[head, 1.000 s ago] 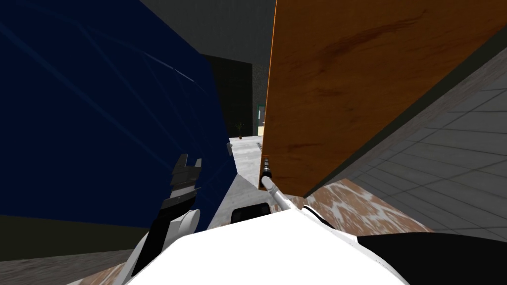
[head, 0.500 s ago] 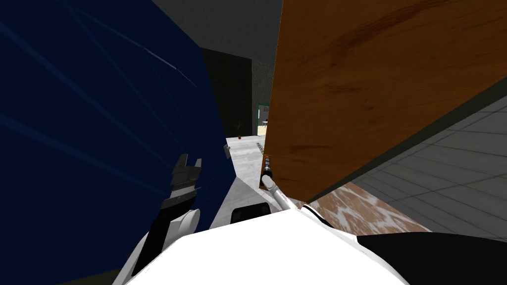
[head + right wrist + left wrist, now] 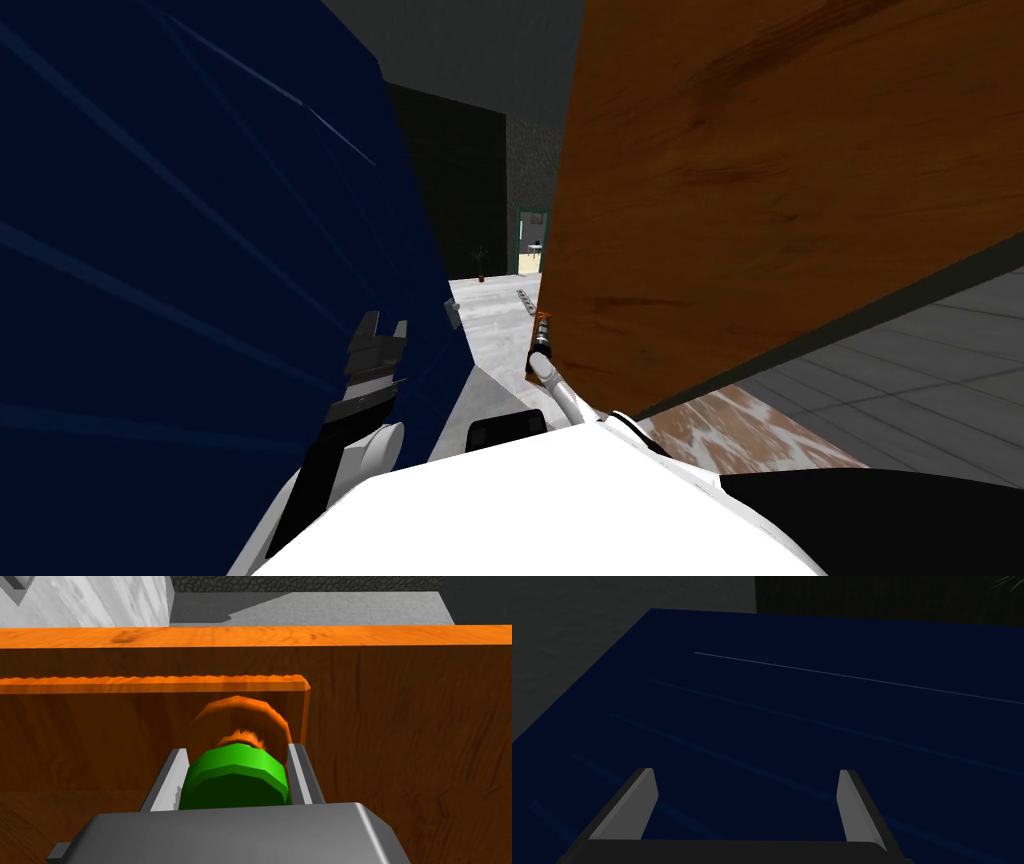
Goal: Push the door open
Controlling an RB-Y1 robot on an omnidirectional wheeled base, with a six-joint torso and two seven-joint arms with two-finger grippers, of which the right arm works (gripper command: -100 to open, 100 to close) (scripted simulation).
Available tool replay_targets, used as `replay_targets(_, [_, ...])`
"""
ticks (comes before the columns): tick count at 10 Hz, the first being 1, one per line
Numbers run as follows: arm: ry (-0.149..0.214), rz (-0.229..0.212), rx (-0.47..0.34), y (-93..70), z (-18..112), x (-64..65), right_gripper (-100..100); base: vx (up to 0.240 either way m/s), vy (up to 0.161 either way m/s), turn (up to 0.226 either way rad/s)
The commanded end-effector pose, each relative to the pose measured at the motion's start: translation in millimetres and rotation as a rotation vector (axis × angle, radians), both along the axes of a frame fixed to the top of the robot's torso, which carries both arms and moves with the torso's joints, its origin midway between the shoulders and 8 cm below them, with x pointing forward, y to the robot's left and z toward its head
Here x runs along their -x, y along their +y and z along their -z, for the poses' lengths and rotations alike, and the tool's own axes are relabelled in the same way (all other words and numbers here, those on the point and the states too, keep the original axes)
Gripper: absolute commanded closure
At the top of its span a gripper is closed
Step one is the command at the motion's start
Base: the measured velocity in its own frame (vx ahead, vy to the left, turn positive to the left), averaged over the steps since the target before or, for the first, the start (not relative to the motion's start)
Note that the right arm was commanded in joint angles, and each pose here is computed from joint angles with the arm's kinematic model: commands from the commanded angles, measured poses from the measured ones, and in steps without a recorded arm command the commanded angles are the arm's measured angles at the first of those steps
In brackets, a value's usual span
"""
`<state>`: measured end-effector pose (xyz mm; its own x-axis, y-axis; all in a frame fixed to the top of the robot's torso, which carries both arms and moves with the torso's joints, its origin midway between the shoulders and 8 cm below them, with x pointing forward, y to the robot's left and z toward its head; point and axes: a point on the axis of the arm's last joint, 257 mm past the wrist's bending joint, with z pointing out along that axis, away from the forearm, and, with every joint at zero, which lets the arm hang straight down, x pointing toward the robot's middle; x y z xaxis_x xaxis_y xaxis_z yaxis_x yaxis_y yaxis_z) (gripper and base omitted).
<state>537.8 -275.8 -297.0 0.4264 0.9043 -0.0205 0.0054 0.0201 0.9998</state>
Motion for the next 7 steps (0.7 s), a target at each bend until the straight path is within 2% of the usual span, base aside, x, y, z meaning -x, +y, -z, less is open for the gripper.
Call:
replay_targets(1, [-0.009, 0.049, 0.007, -20.4, -3.5, 1.7, 100, 0.2, 0.005, -0.073])
replay_targets(7, [-0.011, 0.142, -0.001, -45.3, -3.7, 9.7, 100, 0.193, -0.015, -0.044])
